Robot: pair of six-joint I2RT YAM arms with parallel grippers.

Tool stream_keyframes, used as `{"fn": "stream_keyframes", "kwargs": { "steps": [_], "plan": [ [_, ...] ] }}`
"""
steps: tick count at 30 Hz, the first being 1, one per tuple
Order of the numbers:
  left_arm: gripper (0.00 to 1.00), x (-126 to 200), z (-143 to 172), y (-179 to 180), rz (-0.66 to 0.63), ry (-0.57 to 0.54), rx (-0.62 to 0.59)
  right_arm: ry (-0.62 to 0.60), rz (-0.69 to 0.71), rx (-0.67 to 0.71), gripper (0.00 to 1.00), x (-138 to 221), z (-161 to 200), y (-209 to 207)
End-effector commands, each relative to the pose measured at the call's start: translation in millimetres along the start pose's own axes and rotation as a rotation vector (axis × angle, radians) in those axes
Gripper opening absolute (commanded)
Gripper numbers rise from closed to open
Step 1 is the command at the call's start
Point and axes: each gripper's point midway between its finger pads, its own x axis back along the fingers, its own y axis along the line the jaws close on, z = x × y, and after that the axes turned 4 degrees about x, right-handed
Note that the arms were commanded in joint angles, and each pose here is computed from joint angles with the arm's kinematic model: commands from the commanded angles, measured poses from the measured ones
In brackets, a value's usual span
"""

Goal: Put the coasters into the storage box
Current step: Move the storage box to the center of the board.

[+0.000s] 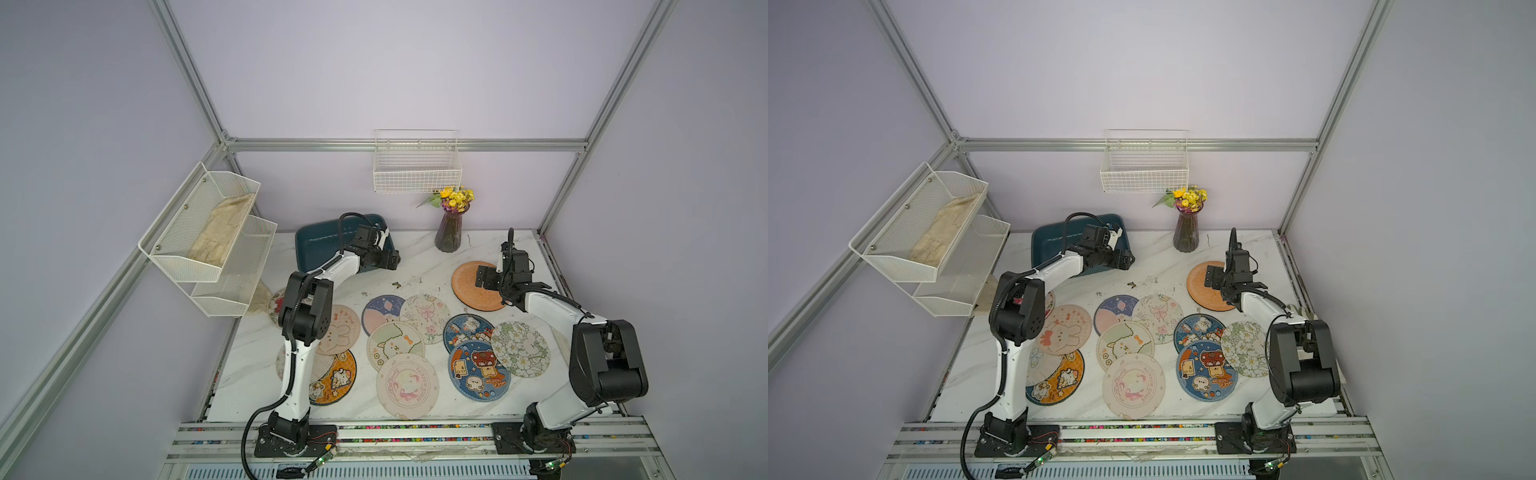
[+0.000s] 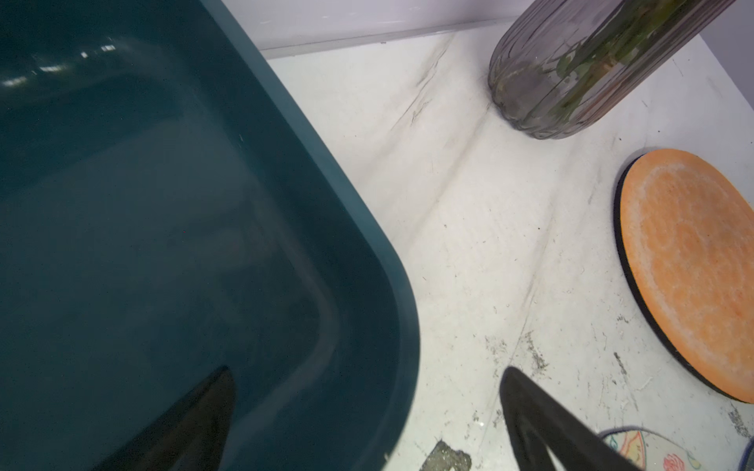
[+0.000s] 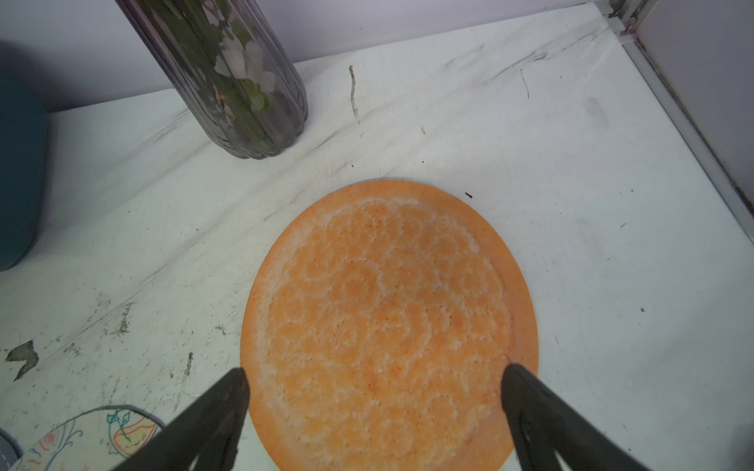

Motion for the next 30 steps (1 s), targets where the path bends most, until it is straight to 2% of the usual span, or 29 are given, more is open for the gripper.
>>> {"fn": "stream_keyframes", "kwargs": {
  "steps": [1,12,17,30],
  "plan": [
    [1.0,12.3,-47.1,-21.7,0.04,-0.093,-0.021,0.008,-0.009,-0.009,0.97,5.8,-3.4,2.9],
    [1.0,10.8,-32.7,-50.6,0.111,-0.035,-0.002,0.011,-0.021,-0.009,0.97,3.2,-5.3,5.7],
    [1.0,11.0,-31.9,-76.2,0.156,-0.032,-0.015,0.014,-0.021,-0.019,0.97,3.0,-3.8,5.5],
    [1.0,11.5,-23.3,-147.3,0.299,-0.014,0.039,0.025,-0.016,-0.029,0.97,7.6,2.8,3.9]
  ]
}}
